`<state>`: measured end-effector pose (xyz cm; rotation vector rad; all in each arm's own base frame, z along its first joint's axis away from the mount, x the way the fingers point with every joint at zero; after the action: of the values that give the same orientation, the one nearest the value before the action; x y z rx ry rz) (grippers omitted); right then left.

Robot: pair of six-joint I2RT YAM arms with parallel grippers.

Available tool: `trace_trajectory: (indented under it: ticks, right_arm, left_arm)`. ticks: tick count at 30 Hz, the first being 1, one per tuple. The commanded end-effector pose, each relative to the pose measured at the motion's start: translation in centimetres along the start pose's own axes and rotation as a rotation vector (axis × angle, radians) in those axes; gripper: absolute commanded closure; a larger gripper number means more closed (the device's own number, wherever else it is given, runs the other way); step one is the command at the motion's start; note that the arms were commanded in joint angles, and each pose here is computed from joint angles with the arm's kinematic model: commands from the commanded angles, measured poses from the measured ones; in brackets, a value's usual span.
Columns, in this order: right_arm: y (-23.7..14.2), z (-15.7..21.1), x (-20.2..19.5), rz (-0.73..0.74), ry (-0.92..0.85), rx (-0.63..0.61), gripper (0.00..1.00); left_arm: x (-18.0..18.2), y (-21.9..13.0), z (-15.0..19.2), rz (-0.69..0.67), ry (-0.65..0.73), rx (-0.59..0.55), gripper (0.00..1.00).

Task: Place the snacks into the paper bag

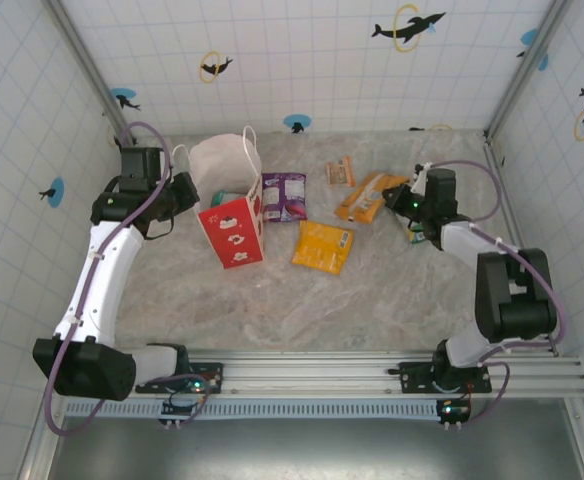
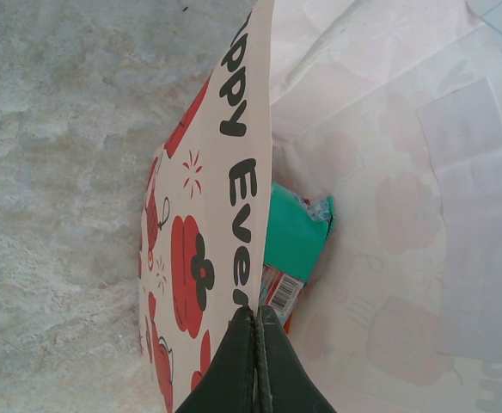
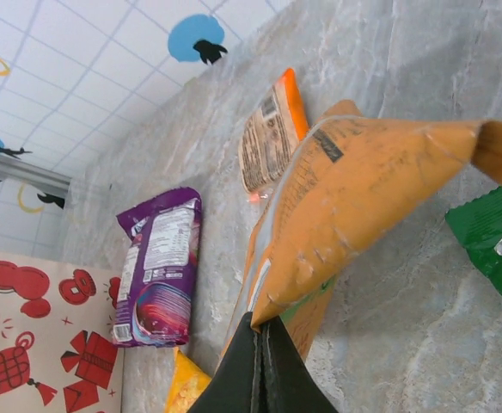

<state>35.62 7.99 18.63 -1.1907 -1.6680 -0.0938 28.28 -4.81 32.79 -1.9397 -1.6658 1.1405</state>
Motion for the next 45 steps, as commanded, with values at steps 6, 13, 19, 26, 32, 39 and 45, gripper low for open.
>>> trace_trajectory:
  ticks: [6, 13, 19, 26, 32, 39, 45]
  right_arm:
    - [-3.3, 0.8, 2.3, 0.021, -0.067, -0.088, 1.00]
    - [-5.1, 1.3, 4.2, 0.008, -0.121, -0.131, 1.00]
    - [-6.3, 1.7, 5.9, -0.011, -0.172, -0.163, 1.00]
    - [-7.6, 2.0, 8.4, -0.041, -0.233, -0.214, 1.00]
    - [-8.5, 2.0, 11.5, -0.088, -0.291, -0.264, 1.00]
    - [-10.0, 2.1, 17.6, -0.196, -0.382, -0.353, 1.00]
    - [-11.1, 2.8, 24.5, -0.330, -0.461, -0.441, 1.00]
  left_arm:
    - [-0.4, -0.4, -0.3, 0.019, 0.038, -0.006, 1.00]
    - [-0.4, -0.2, -0.1, 0.023, 0.039, 0.003, 1.00]
    - [-0.4, -0.3, -0.1, 0.026, 0.040, 0.000, 1.00]
    - [-0.4, -0.2, -0.1, 0.028, 0.041, 0.004, 1.00]
    - [-0.5, -0.4, -0.2, 0.033, 0.042, -0.001, 1.00]
    - [-0.5, -0.4, -0.2, 0.035, 0.043, -0.002, 1.00]
    - [-0.6, -0.5, -0.2, 0.042, 0.043, -0.006, 1.00]
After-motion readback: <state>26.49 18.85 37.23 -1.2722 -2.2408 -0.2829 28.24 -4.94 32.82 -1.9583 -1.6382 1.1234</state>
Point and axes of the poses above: each hand's point on the last joint's axis, 136 mm out from that joint toward the fingers, its own y axis out along the fingers, its own x axis along the line the jaws close on, z = x × y, the point moved 9 cm from there along -y, back along the fingers, and after that the axes turned 9 degrees about y, right-handed, at the moved point
